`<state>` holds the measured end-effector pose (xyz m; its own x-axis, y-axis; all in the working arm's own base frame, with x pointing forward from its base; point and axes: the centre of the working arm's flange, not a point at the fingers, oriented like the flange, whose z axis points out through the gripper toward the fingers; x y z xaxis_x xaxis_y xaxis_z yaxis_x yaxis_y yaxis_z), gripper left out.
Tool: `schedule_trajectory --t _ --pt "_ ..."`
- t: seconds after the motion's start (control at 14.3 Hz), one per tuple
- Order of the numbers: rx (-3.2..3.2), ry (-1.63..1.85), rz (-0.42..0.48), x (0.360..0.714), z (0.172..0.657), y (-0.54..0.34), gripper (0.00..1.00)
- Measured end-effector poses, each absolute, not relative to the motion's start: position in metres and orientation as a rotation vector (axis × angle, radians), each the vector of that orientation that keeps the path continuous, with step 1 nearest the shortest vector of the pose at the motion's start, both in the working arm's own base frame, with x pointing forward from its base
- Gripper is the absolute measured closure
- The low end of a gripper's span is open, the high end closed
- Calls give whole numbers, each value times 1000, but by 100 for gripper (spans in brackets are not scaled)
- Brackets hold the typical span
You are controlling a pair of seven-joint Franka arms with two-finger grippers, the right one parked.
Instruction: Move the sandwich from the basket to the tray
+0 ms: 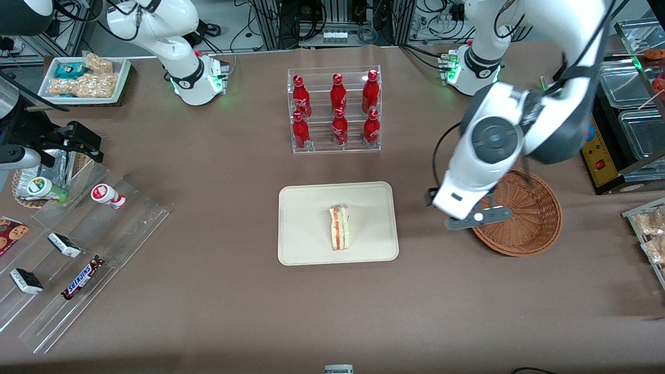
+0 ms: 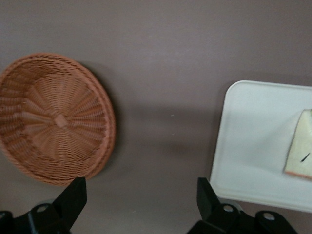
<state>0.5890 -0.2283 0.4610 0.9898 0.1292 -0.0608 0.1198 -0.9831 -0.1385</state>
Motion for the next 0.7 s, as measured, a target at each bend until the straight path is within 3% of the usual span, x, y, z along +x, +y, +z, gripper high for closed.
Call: schedule_trajectory --t 0.7 --pt "-3013 -192 63 593 490 -208 0"
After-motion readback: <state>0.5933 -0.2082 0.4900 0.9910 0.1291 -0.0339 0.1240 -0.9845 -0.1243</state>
